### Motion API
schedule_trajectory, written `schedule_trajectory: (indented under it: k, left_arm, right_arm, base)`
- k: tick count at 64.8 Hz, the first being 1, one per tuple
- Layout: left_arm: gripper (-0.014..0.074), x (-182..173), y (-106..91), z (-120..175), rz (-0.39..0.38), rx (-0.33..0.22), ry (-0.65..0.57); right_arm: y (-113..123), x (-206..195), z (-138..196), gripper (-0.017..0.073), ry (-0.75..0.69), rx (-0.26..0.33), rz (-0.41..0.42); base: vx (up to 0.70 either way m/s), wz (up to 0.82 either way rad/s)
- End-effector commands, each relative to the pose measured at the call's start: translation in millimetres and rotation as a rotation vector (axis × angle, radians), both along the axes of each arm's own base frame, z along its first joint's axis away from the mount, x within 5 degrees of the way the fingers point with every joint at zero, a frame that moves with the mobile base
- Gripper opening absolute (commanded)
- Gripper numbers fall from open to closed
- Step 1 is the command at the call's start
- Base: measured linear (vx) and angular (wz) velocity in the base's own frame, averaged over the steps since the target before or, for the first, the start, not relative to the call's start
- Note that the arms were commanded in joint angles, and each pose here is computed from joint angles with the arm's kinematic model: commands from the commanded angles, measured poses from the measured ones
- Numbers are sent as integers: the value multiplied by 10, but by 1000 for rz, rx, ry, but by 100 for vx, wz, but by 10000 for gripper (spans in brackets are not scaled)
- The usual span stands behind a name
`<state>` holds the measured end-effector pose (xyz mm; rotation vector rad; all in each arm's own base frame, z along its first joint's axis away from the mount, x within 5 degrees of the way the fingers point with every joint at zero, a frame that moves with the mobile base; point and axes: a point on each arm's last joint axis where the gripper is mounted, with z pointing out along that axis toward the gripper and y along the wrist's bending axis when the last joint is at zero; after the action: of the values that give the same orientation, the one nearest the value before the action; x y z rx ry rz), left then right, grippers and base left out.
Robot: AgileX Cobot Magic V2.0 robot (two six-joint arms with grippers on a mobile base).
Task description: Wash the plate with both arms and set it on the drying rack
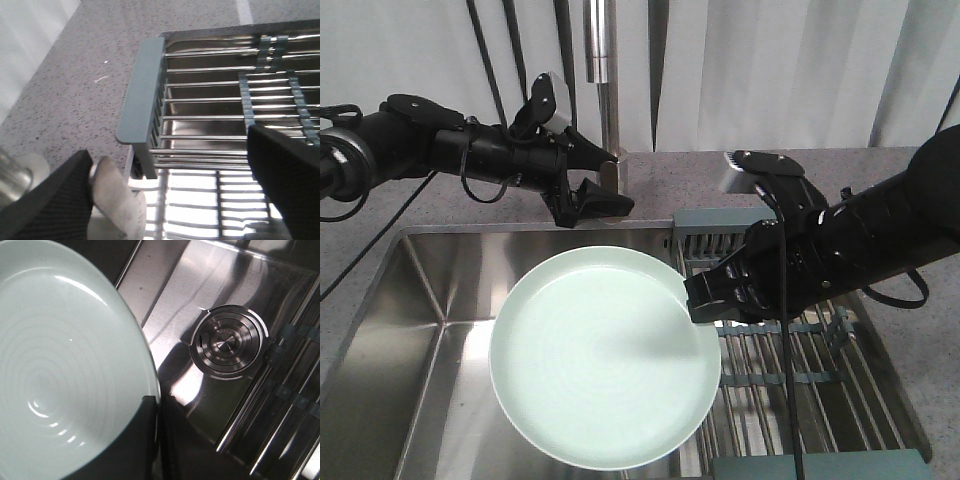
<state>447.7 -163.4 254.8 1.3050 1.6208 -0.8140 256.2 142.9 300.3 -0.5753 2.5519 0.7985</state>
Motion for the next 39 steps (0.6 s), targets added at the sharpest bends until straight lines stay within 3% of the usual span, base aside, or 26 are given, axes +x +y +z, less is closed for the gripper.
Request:
schedule_trajectory:
  k: [1, 21, 39]
  left_arm:
    - [593, -118, -52, 403, -41, -101, -34]
    - [593, -239, -66, 410, -157, -123, 42]
    - [589, -222, -50, 418, -122, -100, 42]
  right_arm:
    - [-5, -26, 211, -1, -69, 60, -19]
    - [-5, -26, 211, -1, -69, 60, -19]
    - [-5, -25, 212, -1, -70, 60, -19]
  base:
    - [0, 0]
    - [0, 0]
    - [0, 0]
